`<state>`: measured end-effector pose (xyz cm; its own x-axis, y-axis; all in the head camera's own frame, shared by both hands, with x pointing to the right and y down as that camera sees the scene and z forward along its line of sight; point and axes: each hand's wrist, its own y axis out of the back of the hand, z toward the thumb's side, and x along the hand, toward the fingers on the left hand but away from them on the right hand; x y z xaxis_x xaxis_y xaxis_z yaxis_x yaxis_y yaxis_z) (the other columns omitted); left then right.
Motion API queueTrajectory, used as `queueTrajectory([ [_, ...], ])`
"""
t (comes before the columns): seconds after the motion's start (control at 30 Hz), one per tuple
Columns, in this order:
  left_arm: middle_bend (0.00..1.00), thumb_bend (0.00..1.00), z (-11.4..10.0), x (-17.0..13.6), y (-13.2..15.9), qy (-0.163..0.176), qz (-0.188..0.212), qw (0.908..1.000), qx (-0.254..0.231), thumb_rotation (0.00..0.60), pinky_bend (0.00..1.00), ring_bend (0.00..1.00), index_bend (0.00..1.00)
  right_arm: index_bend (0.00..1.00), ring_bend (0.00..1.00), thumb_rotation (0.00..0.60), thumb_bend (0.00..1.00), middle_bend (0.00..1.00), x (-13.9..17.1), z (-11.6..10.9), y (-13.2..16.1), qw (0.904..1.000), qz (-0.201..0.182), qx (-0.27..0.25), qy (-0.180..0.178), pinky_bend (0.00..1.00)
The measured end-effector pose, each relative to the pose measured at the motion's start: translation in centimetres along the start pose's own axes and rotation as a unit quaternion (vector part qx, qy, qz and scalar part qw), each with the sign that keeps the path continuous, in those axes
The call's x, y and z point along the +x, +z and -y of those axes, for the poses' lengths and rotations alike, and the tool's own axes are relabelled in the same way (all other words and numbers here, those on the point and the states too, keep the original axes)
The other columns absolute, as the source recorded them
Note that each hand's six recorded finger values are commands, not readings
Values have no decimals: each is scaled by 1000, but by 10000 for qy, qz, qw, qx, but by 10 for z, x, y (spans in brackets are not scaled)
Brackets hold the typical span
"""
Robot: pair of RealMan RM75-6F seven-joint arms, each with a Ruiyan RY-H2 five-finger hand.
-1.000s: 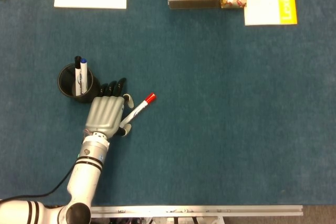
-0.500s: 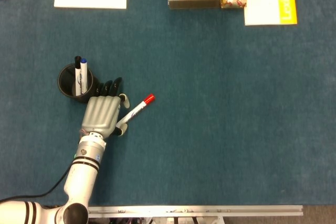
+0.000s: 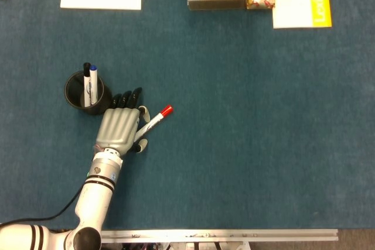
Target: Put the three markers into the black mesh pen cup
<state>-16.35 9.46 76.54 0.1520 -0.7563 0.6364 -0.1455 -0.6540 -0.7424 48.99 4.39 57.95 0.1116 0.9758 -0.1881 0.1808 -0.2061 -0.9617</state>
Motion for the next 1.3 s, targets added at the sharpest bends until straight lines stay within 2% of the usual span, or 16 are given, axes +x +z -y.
queueTrajectory([
  [0.93,0,236,1,-1,-5,-28,-97,9999,95,600,67,0,542,133,109,600,0,188,0,0,0,10000,8,0,6,385],
  [1.3,0,236,3,-2,-6,-72,-100,9999,96,600,67,0,512,133,109,600,0,188,0,0,0,10000,6,-4,-1,385],
])
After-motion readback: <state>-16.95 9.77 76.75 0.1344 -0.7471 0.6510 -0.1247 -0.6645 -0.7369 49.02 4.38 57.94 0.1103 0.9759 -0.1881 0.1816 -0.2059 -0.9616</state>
